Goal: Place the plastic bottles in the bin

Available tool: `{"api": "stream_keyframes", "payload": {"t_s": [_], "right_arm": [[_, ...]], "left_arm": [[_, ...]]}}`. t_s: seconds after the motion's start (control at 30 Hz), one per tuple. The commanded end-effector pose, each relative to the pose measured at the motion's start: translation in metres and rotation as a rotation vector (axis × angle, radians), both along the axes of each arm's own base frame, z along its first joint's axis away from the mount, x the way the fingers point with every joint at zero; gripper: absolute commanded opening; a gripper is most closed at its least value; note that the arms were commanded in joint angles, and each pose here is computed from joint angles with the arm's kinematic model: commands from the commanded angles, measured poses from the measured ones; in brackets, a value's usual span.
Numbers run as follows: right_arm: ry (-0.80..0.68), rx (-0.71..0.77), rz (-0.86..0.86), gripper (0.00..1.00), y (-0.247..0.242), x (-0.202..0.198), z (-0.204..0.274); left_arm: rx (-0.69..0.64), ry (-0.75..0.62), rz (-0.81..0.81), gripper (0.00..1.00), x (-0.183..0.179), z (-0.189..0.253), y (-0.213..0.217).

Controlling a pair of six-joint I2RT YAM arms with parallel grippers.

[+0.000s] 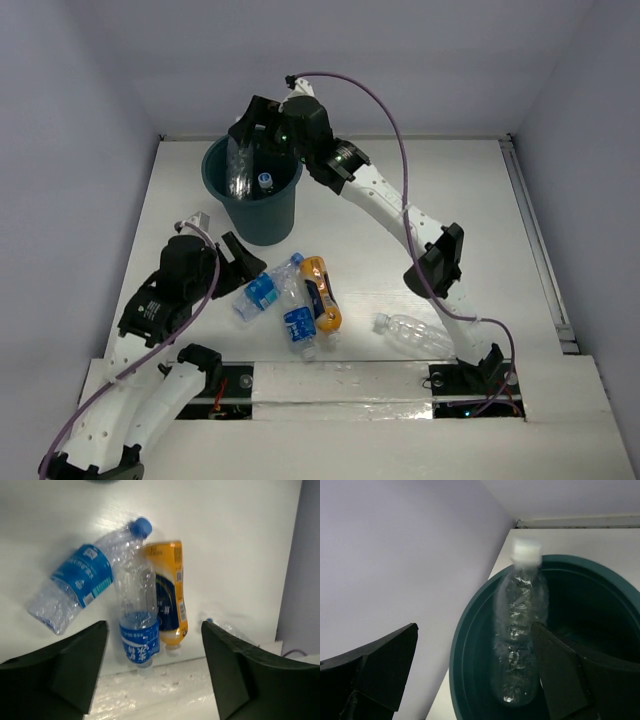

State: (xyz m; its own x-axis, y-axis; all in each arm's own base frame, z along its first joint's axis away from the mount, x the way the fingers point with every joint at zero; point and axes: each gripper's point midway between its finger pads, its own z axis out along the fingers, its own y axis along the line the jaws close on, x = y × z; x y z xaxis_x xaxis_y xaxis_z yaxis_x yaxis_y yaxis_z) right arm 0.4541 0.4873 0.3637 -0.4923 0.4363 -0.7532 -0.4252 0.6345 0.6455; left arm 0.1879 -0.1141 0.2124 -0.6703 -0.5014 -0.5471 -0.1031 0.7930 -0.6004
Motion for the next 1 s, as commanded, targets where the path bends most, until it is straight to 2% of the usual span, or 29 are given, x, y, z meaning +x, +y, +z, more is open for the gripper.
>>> {"api": "stream_keyframes", "payload": {"t_s": [0.0,0.07,0.17,0.23,0.27,0.3,0.33,0.37,0.4,0.43,0.47,0.5,0.53,0.57,0.6,0.67,0.7,0.73,0.77,0.8,0.83,0.93,0.97], "right_arm": [[-0.162,0.078,-0.07,1.0,-0.029,-0.003,0.08],[-0.176,0.043,-0.079,1.0,-0.038,-0.008,0.086],[-0.194,0.03,-0.107,1.0,-0.059,-0.02,0.105],[-0.179,-0.008,-0.118,1.0,-0.069,-0.026,0.099],[-0.2,-0.005,-0.123,0.98,-0.083,-0.037,0.117],[-0.186,-0.031,-0.129,0.94,-0.091,-0.043,0.114],[-0.145,-0.086,-0.124,0.65,-0.094,-0.046,0.089],[-0.164,-0.073,-0.121,0.43,-0.113,-0.065,0.108],[-0.153,-0.084,-0.112,0.26,-0.121,-0.074,0.103],[-0.086,-0.158,-0.082,0.06,-0.123,-0.081,0.058],[-0.063,-0.167,-0.066,0.02,-0.13,-0.092,0.047],[-0.085,-0.131,-0.049,0.01,-0.149,-0.116,0.064],[-0.066,-0.135,-0.014,0.03,-0.153,-0.13,0.052],[0.023,-0.189,0.007,0.06,-0.16,-0.141,0.001],[0.002,-0.151,0.024,0.09,-0.176,-0.163,0.012],[0.048,-0.156,0.06,0.25,-0.19,-0.186,-0.013],[0.117,-0.215,0.068,0.33,-0.201,-0.199,-0.053],[0.11,-0.206,0.074,0.57,-0.215,-0.214,-0.05],[0.133,-0.224,0.076,0.66,-0.223,-0.223,-0.061],[0.211,-0.294,0.075,0.72,-0.238,-0.236,-0.096],[0.22,-0.3,0.071,0.82,-0.251,-0.249,-0.099],[0.367,-0.387,0.084,0.9,-0.28,-0.284,-0.146],[0.385,-0.377,0.081,0.92,-0.288,-0.293,-0.147]], "left_arm": [[-0.054,0.094,-0.093,0.75,-0.025,-0.018,-0.014],[-0.058,0.142,-0.127,0.82,-0.03,-0.033,-0.019],[-0.096,0.178,-0.196,0.86,-0.035,-0.044,-0.035],[-0.105,0.2,-0.228,0.87,-0.039,-0.053,-0.046],[-0.099,0.211,-0.231,0.87,-0.039,-0.057,-0.049],[-0.1,0.225,-0.243,0.87,-0.042,-0.062,-0.054],[-0.107,0.215,-0.299,0.87,-0.048,-0.06,-0.068],[-0.113,0.234,-0.276,0.88,-0.047,-0.064,-0.073],[-0.11,0.249,-0.278,0.88,-0.05,-0.07,-0.077],[-0.12,0.244,-0.297,0.89,-0.052,-0.071,-0.086],[-0.13,0.264,-0.275,0.9,-0.051,-0.076,-0.089],[-0.126,0.27,-0.262,0.9,-0.05,-0.083,-0.089],[-0.116,0.265,-0.231,0.9,-0.045,-0.085,-0.087],[-0.088,0.246,-0.197,0.91,-0.04,-0.088,-0.083],[-0.076,0.243,-0.178,0.91,-0.038,-0.09,-0.08],[-0.044,0.238,-0.141,0.91,-0.031,-0.096,-0.076],[-0.033,0.242,-0.133,0.91,-0.029,-0.1,-0.075],[-0.029,0.239,-0.138,0.91,-0.028,-0.102,-0.078],[-0.007,0.255,-0.128,0.91,-0.026,-0.109,-0.077],[0.016,0.243,-0.109,0.91,-0.022,-0.112,-0.076],[0.029,0.239,-0.115,0.91,-0.021,-0.115,-0.078],[0.074,0.253,-0.113,0.9,-0.017,-0.128,-0.08],[0.097,0.269,-0.106,0.9,-0.016,-0.135,-0.079]]}}
